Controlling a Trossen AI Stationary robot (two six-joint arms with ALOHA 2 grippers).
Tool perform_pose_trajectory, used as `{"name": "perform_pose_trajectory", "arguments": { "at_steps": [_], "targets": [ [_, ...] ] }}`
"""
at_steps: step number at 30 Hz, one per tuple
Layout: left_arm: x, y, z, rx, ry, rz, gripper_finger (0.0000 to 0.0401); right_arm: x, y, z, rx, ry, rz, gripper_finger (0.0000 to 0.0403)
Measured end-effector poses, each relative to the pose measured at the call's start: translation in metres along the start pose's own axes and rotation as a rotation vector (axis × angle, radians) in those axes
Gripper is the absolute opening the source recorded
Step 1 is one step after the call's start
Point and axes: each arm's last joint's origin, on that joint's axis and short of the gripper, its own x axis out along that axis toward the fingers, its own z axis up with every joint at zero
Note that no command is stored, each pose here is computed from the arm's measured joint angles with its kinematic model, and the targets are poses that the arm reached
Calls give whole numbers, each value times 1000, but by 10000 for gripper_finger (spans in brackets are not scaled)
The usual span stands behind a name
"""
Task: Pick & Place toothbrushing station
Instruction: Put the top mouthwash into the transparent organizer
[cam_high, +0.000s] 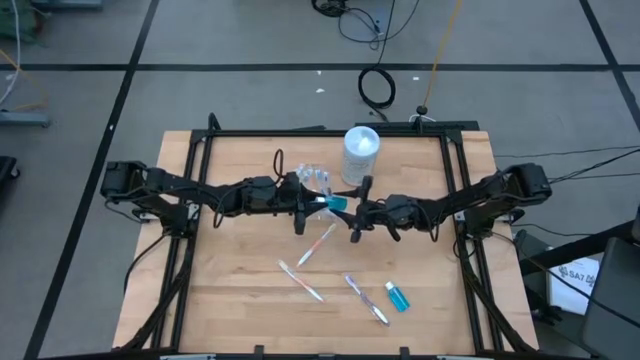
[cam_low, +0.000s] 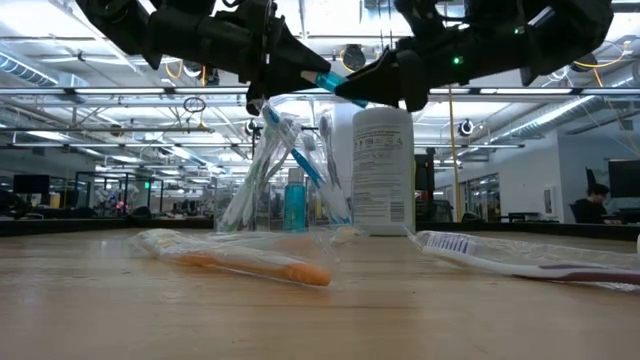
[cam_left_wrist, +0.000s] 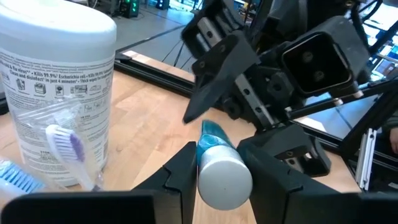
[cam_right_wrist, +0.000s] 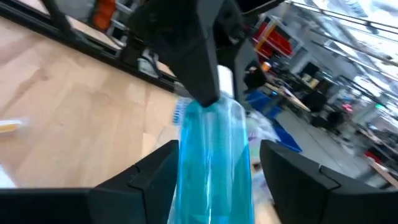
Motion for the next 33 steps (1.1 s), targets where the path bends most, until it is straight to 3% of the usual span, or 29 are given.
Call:
{"name": "perform_pose_trajectory", "arguments": {
  "at_steps": [9, 17, 25, 30, 33],
  "targets": [
    [-8, -3, 10, 13, -32, -11, 113, -21, 3, 24, -28, -6, -64, 224],
    [-33, -7, 31, 64, -47, 13, 113, -46, 6, 45, -16, 9, -133, 224],
    [-77, -23, 36, 115, 167, 28, 113, -56, 7, 50, -30, 46, -167, 224],
    [-96, -41, 40, 175, 387, 179, 113, -55, 7, 49, -35, 55, -167, 224],
    [-101, -47, 42, 148, 444, 269, 113, -55, 7, 48, -36, 57, -167, 224]
  ]
}}
